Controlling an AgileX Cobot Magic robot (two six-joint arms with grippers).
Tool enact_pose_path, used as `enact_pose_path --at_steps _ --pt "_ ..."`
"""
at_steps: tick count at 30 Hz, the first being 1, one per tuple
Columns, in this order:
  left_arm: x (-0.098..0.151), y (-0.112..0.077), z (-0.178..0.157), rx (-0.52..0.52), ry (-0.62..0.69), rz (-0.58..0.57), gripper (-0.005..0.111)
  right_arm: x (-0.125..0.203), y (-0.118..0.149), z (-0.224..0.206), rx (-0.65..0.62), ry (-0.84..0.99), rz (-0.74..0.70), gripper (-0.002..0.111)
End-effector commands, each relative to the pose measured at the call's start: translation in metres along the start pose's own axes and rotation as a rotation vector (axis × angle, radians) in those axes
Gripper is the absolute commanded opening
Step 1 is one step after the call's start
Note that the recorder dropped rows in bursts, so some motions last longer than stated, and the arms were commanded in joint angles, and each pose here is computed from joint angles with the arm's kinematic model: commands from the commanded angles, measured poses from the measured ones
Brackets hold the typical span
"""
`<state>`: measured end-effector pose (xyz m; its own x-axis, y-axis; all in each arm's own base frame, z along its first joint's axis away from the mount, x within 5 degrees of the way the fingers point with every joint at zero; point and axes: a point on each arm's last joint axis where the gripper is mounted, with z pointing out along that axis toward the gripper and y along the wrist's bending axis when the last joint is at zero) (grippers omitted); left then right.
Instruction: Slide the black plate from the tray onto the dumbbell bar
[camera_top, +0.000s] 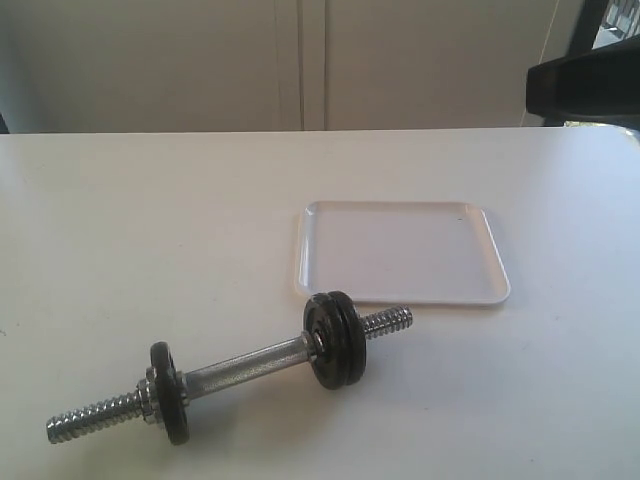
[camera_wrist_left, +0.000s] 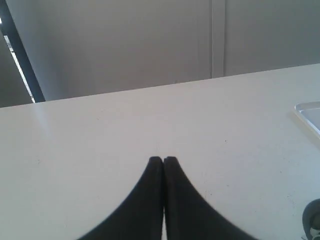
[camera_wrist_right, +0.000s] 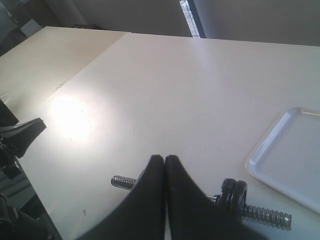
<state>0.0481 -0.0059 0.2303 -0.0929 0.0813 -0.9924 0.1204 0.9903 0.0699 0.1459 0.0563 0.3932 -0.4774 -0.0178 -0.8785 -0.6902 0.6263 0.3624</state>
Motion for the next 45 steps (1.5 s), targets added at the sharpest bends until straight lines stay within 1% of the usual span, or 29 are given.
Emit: enact_pose_path --at_steps 1,3,4,5,6,7,11,15,17,20,25,29,40,41,43,45 --pt "0.021 -0.002 0.007 0.012 0.001 -0.006 0.0 0.0 0.001 0.0 -0.002 -0.007 -0.007 0.0" --pt "0.042 -0.004 0.013 0.027 0.026 -0.007 0.0 0.0 0.001 0.0 -0.002 -0.007 -0.007 0.0" --pt "0.04 -0.004 0.013 0.027 0.003 -0.021 0.0 0.0 0.001 0.0 -0.002 -0.007 -0.007 0.0" --pt "0.051 -0.006 0.012 0.044 0.118 -0.034 0.0 0.0 0.001 0.0 -0.002 -0.007 -0.007 0.0" --pt "0.053 -0.006 0.012 0.048 0.149 -0.034 0.0 0.0 0.001 0.0 -0.002 -0.007 -0.007 0.0" --pt "0.061 -0.008 0.01 0.06 0.236 -0.039 0.0 0.0 0.001 0.0 -0.002 -0.007 -0.007 0.0" --pt "0.061 -0.01 0.01 0.076 0.237 -0.104 0.0 0.0 0.001 0.0 -0.002 -0.007 -0.007 0.0" --pt "0.061 -0.009 0.01 0.067 0.237 -0.102 0.0 0.0 0.001 0.0 -0.002 -0.007 -0.007 0.0" --pt "0.06 -0.009 0.01 0.057 0.233 -0.132 0.0 0.0 0.001 0.0 -0.002 -0.007 -0.007 0.0" --pt "0.06 -0.008 0.01 0.046 0.229 -0.11 0.0 0.0 0.001 0.0 -0.002 -0.007 -0.007 0.0" --pt "0.06 -0.008 0.01 0.044 0.229 -0.111 0.0 0.0 0.001 0.0 -0.002 -0.007 -0.007 0.0" --pt "0.06 -0.006 0.01 0.019 0.23 -0.116 0.0 0.0 0.001 0.0 -0.002 -0.007 -0.007 0.0" --pt "0.06 -0.006 0.01 0.017 0.227 -0.115 0.0 0.001 0.002 0.001 -0.015 -0.003 -0.009 0.0" --pt "0.06 -0.006 0.01 0.017 0.227 -0.115 0.0 0.0 0.001 0.001 0.0 -0.005 -0.013 0.0" --pt "0.06 -0.006 0.01 0.017 0.227 -0.115 0.0 -0.001 0.007 -0.003 0.026 -0.042 -0.04 0.0" --pt "0.06 -0.006 0.01 0.019 0.227 -0.114 0.0 -0.001 0.021 -0.013 0.048 -0.09 -0.09 0.0"
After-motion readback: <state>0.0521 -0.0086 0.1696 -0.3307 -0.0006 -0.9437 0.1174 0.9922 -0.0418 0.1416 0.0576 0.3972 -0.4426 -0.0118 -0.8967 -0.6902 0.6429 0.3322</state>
